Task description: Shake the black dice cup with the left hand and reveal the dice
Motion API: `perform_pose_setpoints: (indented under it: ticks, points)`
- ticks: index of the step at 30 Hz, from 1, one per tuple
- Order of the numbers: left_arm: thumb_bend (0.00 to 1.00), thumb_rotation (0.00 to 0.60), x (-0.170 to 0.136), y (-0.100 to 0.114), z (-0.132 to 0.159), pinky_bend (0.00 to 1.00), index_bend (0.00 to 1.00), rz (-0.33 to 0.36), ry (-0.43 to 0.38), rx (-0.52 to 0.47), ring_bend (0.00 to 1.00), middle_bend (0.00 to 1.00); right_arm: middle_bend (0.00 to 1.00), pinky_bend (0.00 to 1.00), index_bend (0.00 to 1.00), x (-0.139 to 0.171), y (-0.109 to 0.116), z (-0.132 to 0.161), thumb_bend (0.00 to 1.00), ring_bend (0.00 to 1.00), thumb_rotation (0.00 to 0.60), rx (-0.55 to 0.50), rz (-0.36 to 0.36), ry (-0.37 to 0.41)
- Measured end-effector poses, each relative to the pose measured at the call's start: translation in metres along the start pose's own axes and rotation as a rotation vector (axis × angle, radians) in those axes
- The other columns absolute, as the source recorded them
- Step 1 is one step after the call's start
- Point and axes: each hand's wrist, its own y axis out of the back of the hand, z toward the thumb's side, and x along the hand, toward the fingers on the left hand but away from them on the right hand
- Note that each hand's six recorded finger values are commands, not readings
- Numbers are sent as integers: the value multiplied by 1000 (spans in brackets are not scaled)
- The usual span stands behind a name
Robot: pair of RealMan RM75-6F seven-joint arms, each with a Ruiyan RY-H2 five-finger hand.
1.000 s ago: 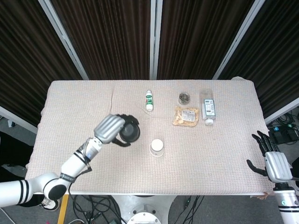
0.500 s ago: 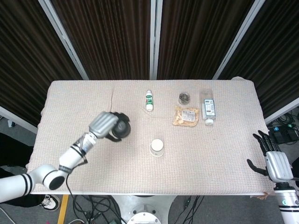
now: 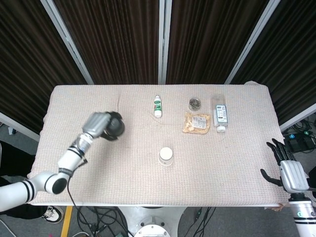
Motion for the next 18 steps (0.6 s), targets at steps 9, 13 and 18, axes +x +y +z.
perform_pose_setpoints:
  ticks: [9, 13, 18]
  points:
    - [212, 600, -39, -25, 117, 451, 330, -77, -307, -117, 379, 461, 4, 144, 85, -3, -5, -4, 193, 0, 600, -5, 15, -16]
    - [212, 600, -12, -10, 76, 450, 331, 5, -177, -53, 378, 461, 4, 144, 85, -3, -5, -4, 193, 0, 600, -4, 12, -17]
    - [212, 600, 24, 46, -40, 447, 331, 189, 143, 134, 379, 458, 4, 144, 85, -3, -3, -5, 193, 0, 600, -7, 9, -20]
